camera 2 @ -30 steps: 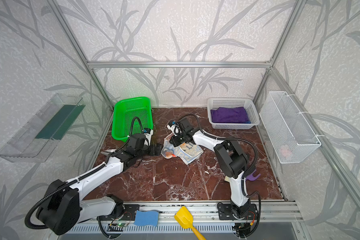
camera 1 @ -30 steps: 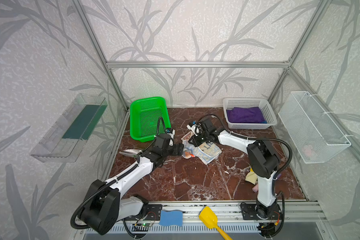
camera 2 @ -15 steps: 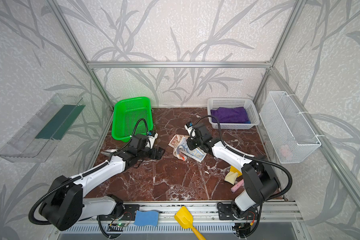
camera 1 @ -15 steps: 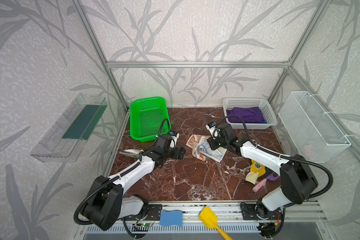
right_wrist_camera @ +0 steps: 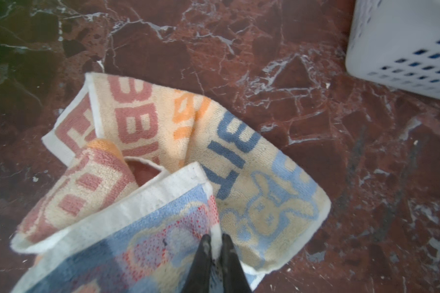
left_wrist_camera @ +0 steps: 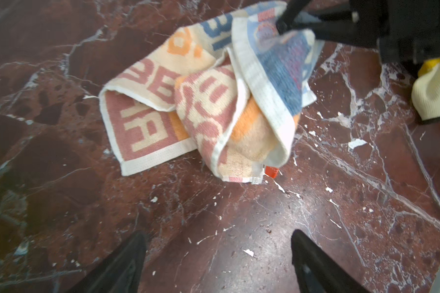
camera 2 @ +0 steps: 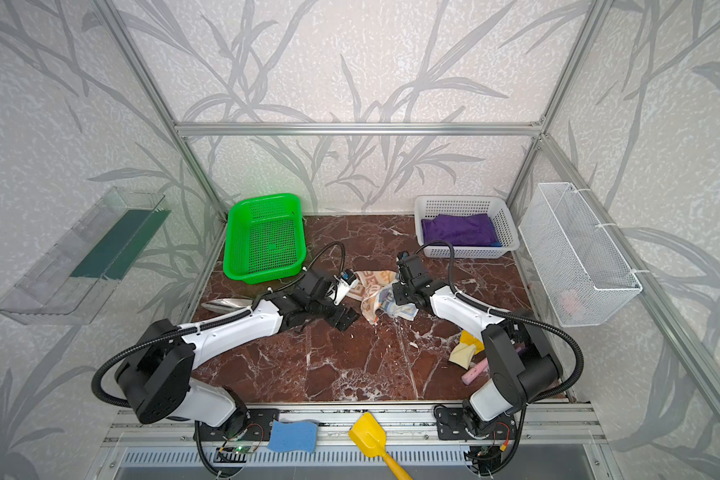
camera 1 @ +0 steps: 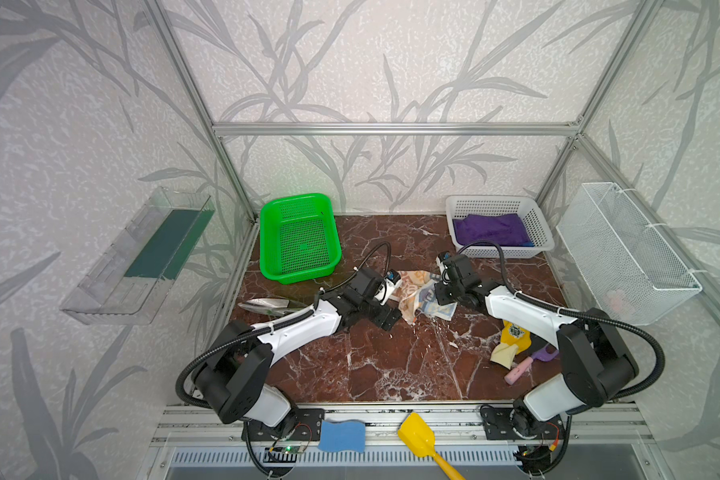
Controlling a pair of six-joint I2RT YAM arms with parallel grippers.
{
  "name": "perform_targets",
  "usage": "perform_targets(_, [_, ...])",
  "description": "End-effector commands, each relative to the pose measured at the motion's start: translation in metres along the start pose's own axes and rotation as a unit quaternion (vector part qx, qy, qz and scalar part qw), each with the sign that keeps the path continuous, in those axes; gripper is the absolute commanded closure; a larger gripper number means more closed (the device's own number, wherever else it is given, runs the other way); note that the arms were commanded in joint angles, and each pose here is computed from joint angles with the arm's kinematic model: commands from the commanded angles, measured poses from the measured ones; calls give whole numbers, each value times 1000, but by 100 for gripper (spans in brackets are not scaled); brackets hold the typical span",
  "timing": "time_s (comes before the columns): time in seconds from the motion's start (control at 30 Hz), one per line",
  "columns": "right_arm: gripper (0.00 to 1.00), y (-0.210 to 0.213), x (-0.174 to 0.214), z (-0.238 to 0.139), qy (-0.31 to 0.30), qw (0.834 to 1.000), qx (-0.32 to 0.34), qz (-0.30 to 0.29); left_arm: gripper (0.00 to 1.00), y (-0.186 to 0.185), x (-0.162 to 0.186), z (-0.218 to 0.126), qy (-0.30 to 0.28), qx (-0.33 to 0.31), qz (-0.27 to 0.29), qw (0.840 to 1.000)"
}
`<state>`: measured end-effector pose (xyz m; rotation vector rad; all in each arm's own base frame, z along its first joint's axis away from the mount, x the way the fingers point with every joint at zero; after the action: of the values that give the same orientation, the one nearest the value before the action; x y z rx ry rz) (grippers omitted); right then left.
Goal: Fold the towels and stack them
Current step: 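Hold the patterned towel with both grippers and spread it apart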
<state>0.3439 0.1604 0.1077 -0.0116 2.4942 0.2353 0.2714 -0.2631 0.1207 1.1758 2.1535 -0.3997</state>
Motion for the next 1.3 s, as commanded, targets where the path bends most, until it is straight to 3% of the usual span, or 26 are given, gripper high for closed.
perform_targets(0.0, [88,-7,-1,-2,-1,1000,7,17,11,-15,-16,5,-23,13,44,999])
perform_targets(0.27, [88,-4,-7,-9,-8,1000,-6,13,12,-34,-42,37,-53,25,50,997])
perform_targets(0.37, [88,-3,-9,-14,-10,1000,-11,13,17,-23,-44,52,-43,-9,41,998])
perform_targets(0.63, [87,-4,-14,-38,-44,999,-23,5,63,-5,-41,65,-32,-63,18,997])
perform_targets(0.8, [86,0,-22,-49,-59,998,-37,1,100,-2,-44,63,-37,-66,11,997])
perform_targets(1.27, [84,28,-67,-73,-153,981,-113,-50,100,71,-65,-13,-49,-164,-1,985])
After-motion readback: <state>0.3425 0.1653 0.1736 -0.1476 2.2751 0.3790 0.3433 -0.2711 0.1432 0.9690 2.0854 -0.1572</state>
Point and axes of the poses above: each gripper's point midway between its finger pads, its own z axis out along the fingers, its own y axis along the line the jaws close on, x = y × z, the point moved 3 cm from there along -z, back along the fingers, and after that the axes turned 12 degrees about z, right-handed, at the moved point
